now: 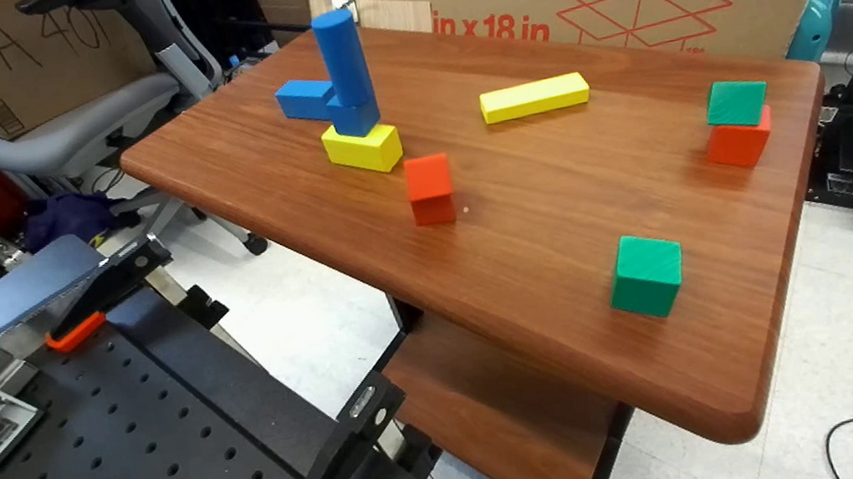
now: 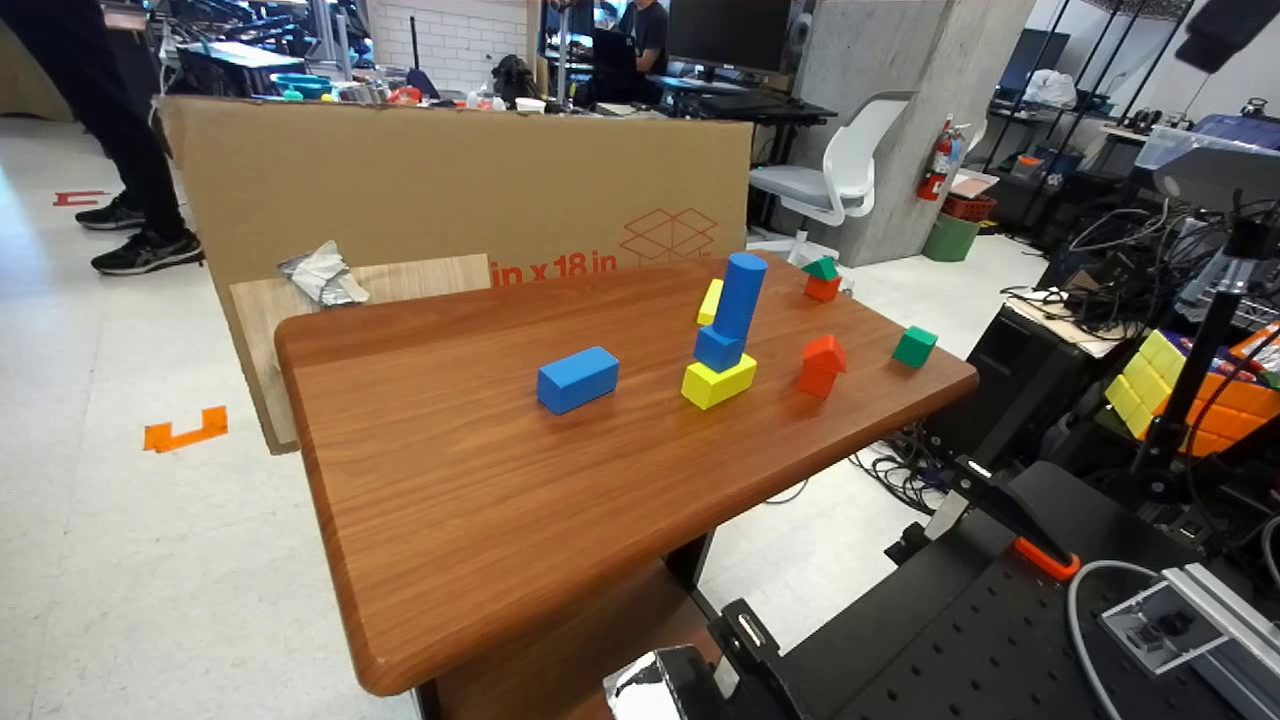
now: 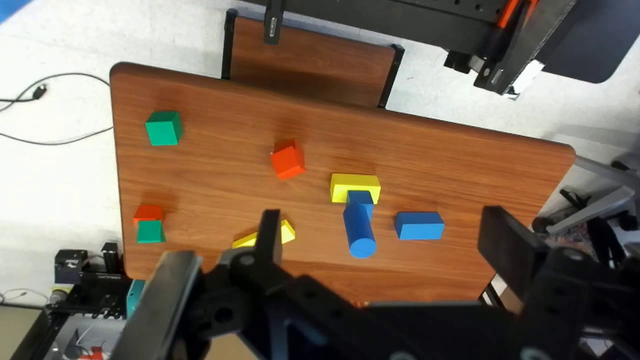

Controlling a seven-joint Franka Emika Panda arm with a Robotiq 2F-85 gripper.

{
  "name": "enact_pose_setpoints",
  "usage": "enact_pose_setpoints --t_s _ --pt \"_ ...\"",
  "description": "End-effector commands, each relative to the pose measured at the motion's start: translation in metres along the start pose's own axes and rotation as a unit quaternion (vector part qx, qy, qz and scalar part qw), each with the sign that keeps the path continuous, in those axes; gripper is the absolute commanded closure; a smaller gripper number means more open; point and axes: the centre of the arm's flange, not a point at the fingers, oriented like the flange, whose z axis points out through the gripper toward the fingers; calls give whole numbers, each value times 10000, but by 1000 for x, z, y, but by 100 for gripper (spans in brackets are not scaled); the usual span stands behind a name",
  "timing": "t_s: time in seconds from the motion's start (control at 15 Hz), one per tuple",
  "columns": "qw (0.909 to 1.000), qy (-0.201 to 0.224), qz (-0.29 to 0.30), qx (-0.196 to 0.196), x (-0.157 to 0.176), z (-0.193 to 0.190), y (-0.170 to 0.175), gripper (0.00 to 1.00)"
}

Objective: Put the orange block on top of the yellow blocks

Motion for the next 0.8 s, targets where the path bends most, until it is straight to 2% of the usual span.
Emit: enact_pose_setpoints --t_s 0.0,0.27,0.73 --pt "9973 -188 -662 -273 35 34 17 0" --pt "9910 -573 -1108 -479 56 77 31 0" --pt "9794 -979 -1741 -299 82 148 51 0"
